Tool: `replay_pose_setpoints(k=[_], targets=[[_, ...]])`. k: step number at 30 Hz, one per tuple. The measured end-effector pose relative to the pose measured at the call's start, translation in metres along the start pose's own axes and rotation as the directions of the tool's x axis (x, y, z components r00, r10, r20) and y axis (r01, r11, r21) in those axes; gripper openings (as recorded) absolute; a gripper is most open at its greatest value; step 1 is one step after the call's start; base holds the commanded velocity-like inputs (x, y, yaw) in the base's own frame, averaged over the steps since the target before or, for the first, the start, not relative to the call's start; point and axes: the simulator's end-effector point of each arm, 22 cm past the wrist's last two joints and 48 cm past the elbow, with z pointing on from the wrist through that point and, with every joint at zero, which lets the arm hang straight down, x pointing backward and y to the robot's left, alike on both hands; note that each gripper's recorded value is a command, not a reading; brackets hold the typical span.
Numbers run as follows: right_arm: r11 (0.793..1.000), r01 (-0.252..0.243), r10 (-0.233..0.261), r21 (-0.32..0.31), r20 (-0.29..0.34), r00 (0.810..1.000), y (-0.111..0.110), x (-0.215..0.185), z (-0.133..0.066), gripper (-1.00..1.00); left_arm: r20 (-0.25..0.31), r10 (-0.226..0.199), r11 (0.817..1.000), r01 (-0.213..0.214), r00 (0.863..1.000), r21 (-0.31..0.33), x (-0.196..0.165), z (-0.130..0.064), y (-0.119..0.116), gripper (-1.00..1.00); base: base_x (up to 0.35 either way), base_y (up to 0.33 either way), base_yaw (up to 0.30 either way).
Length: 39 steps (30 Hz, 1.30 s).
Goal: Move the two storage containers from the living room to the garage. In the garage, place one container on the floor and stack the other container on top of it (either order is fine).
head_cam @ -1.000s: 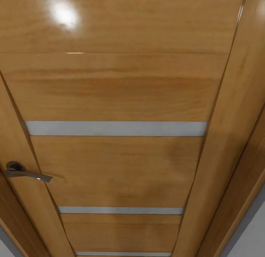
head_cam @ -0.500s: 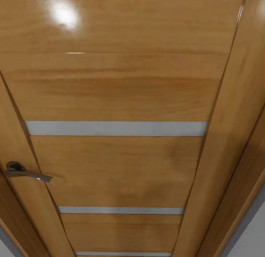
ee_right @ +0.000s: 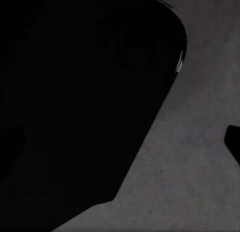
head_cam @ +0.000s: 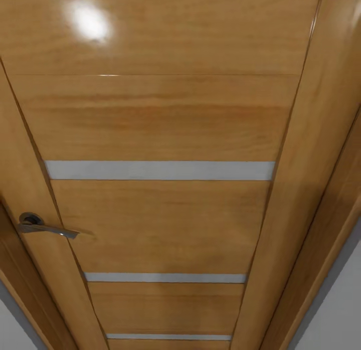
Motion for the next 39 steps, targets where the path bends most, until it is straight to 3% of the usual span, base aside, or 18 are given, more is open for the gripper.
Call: replay_pose_setpoints(k=[13,25,30,39], targets=[[1.0,0.002,-0.002,-0.002,0.001,1.0,0.001,-0.001,0.0,1.0,0.001,0.0,1.0,0.0,1.0,0.0,0.0,0.0,0.0,1.0,0.0,0.0,0.0],[0.999,0.038,-0.038,-0.003,0.005,0.999,0.001,-0.008,0.0,1.0,0.049,0.001,1.0,-0.001,0.999,0.003,-0.012,0.0,-0.001,1.0,0.0,0.006,0.0],[0.999,0.039,-0.039,-0.003,0.006,0.999,0.001,-0.008,0.0,1.0,0.076,-0.001,1.0,0.001,0.997,0.002,-0.018,-0.001,-0.001,1.0,0.0,0.236,0.0],[0.999,0.032,-0.032,-0.004,0.007,0.999,0.002,-0.009,0.0,1.0,0.079,-0.001,1.0,0.001,0.997,0.002,-0.019,-0.001,-0.001,1.0,0.0,0.289,0.0]])
